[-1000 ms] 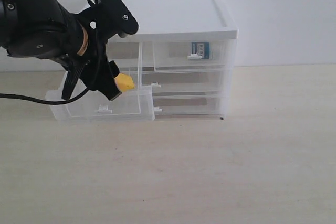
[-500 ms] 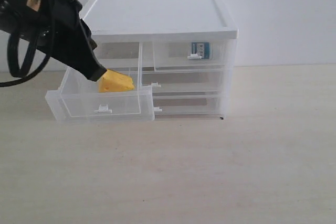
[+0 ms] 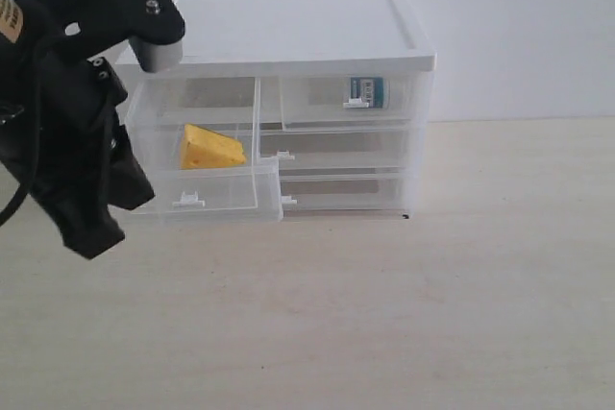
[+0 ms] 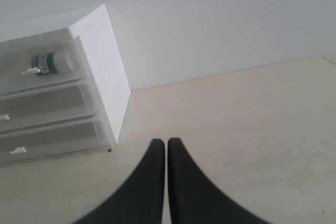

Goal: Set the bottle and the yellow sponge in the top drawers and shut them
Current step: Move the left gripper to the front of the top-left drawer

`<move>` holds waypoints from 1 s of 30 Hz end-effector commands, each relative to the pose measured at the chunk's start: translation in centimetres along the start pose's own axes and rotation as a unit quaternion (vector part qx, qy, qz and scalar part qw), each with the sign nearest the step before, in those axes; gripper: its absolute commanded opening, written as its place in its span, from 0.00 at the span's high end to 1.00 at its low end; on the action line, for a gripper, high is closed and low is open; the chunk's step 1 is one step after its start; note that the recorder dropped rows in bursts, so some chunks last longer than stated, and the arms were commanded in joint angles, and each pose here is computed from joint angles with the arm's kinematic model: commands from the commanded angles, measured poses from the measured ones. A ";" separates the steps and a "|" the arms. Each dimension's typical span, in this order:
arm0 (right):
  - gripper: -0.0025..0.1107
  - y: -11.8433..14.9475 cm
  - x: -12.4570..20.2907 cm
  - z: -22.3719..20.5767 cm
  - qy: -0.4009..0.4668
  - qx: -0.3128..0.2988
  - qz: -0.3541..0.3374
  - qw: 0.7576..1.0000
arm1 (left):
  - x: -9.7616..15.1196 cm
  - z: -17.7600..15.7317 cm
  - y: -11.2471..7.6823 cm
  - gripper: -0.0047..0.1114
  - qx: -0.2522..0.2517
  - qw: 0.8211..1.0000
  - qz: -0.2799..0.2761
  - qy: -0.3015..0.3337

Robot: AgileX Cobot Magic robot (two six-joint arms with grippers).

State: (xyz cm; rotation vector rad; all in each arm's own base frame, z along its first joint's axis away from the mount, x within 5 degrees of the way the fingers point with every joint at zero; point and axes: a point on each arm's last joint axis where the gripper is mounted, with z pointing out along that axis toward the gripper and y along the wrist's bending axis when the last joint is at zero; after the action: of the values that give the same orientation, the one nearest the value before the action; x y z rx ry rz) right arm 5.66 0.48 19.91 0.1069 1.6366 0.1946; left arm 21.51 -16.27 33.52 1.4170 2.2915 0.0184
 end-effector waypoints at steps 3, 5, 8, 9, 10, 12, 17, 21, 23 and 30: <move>0.98 0.0 -0.1 0.0 -0.006 0.002 -0.003 1.000 | 0.5 0.8 -1.2 0.92 0.057 0.995 0.068 0.046; 0.98 0.0 -0.1 0.0 -0.006 0.002 -0.003 1.000 | 0.7 1.7 -1.6 0.92 0.062 0.993 0.086 0.056; 0.98 0.0 -0.1 0.0 -0.006 0.002 -0.003 1.000 | 0.8 3.5 -2.0 0.92 0.050 0.989 0.116 0.070; 0.98 0.0 -0.1 0.0 -0.006 0.002 -0.003 1.000 | 0.8 4.0 -1.9 0.92 0.040 0.989 0.124 0.077; 0.98 0.0 -0.1 0.0 -0.006 0.002 -0.003 1.000 | 0.8 4.8 -1.6 0.92 0.021 0.989 0.119 0.088; 0.98 0.0 -0.1 0.0 -0.006 0.002 -0.003 1.000 | 0.6 5.6 -1.1 0.92 -0.005 0.989 0.120 0.089; 0.98 0.0 -0.1 0.0 -0.006 0.002 -0.003 1.000 | 0.1 6.5 -0.4 0.92 -0.044 0.989 0.116 0.079; 0.98 0.0 -0.1 0.0 -0.006 0.002 -0.003 1.000 | 0.1 7.2 0.4 0.92 -0.082 0.985 0.115 0.099; 0.98 0.0 -0.1 0.0 -0.006 0.002 -0.003 1.000 | -0.2 7.9 0.6 0.92 -0.094 0.984 0.119 0.096; 0.98 0.0 -0.1 0.0 -0.006 0.002 -0.003 1.000 | -0.8 9.1 1.4 0.92 -0.141 0.979 0.120 0.085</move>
State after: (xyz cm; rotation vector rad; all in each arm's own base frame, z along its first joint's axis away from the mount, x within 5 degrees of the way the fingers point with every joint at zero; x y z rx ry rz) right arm 5.66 0.48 19.91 0.1069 1.6366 0.1946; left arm 26.10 -18.04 26.33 1.5999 2.1405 0.5047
